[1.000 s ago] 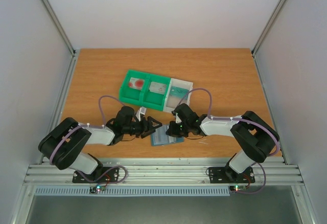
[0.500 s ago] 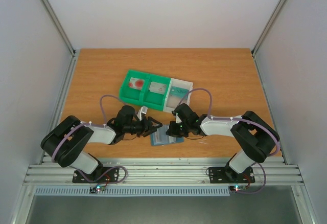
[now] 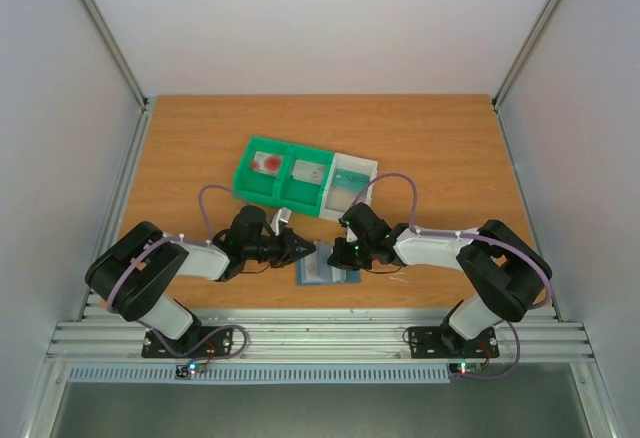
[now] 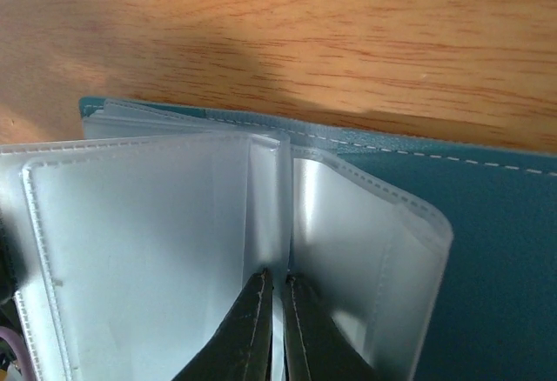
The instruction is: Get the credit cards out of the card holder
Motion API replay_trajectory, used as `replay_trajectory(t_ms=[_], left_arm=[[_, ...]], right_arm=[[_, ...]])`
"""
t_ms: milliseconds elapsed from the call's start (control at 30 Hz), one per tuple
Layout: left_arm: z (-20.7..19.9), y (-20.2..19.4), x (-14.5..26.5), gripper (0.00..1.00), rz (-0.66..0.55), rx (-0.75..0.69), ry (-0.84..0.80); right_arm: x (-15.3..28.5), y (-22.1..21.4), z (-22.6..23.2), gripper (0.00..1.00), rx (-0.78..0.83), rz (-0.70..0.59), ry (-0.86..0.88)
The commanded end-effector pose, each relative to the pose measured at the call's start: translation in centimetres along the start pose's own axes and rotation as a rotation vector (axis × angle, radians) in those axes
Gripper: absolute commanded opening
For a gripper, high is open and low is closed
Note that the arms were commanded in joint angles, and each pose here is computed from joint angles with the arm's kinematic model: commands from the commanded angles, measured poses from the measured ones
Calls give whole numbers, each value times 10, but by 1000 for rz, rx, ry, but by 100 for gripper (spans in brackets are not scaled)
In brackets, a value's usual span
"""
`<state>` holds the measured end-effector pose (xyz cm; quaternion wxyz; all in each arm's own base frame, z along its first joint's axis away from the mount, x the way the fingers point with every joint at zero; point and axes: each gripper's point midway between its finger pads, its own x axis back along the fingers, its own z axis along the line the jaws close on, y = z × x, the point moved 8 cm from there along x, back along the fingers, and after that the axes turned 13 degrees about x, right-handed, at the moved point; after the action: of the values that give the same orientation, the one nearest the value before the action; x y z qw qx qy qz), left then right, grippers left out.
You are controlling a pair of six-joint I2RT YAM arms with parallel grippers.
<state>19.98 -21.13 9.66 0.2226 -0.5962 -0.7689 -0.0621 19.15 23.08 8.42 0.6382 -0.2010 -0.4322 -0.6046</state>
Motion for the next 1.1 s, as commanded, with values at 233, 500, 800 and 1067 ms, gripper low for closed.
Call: replay_trajectory(t_ms=[233,500,800,1067], left_arm=[[-14,2,-9,6,13,-81,-26],[-16,0,-14,3,27,-90,-10],[-20,-3,-23,13,47,-95,-4],[-28,-10,-38,15,77,-112,-2]], right_arm=[[6,-1,0,8,5,-6,-10],[14,-1,2,15,16,-18,-27],[32,1,5,22,38,-72,-69],[61,3,5,22,68,-149,-160]])
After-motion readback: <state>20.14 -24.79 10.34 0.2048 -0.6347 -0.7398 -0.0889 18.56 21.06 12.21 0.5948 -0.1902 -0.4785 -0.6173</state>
